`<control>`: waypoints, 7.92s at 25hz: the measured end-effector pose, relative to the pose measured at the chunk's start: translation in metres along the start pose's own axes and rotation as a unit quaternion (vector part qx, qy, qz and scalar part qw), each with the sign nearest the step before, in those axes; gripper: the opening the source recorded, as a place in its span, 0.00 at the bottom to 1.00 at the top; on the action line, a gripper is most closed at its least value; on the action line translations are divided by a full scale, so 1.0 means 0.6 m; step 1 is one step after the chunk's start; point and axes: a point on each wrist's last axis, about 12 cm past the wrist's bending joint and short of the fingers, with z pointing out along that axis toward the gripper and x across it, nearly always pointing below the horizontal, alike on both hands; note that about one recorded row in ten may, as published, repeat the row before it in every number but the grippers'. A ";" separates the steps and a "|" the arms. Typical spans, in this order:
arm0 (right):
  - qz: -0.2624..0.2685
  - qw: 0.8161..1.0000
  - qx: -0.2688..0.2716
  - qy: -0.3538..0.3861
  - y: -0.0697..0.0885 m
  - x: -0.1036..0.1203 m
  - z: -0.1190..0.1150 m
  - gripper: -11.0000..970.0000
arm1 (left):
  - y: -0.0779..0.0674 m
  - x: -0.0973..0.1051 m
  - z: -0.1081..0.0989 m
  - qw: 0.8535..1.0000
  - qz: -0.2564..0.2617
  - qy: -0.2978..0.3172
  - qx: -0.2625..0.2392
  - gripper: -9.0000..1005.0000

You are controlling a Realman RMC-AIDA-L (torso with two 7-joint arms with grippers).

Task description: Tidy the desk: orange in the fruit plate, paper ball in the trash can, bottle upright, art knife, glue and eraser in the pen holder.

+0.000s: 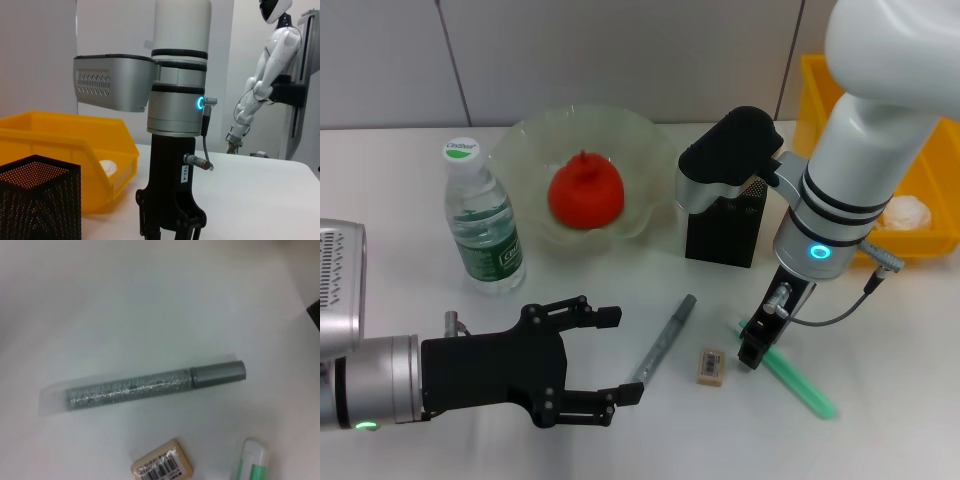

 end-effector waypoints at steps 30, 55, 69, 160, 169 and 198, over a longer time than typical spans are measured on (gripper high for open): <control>-0.009 1.000 0.001 0.012 0.003 0.005 0.004 0.29 | 0.003 -0.003 0.002 1.000 0.002 -0.003 -0.003 0.87; -0.025 0.999 -0.001 -0.029 0.006 0.005 -0.035 0.13 | 0.005 -0.005 0.002 1.000 0.004 -0.003 -0.003 0.87; -0.032 0.972 -0.069 -0.222 -0.027 0.049 -0.119 0.13 | 0.005 -0.007 0.002 1.000 0.004 -0.011 -0.004 0.87; -0.109 0.860 -0.193 -0.460 -0.065 0.326 0.020 0.70 | 0.007 -0.009 -0.002 0.999 -0.027 -0.018 -0.012 0.87; -0.083 0.863 -0.220 -0.446 -0.068 0.300 0.006 0.70 | 0.001 -0.001 -0.009 0.999 -0.029 -0.017 -0.019 0.87; 0.125 0.965 -0.181 -0.143 -0.086 0.057 -0.146 0.70 | -0.004 0.001 -0.006 1.000 0.003 -0.014 -0.010 0.87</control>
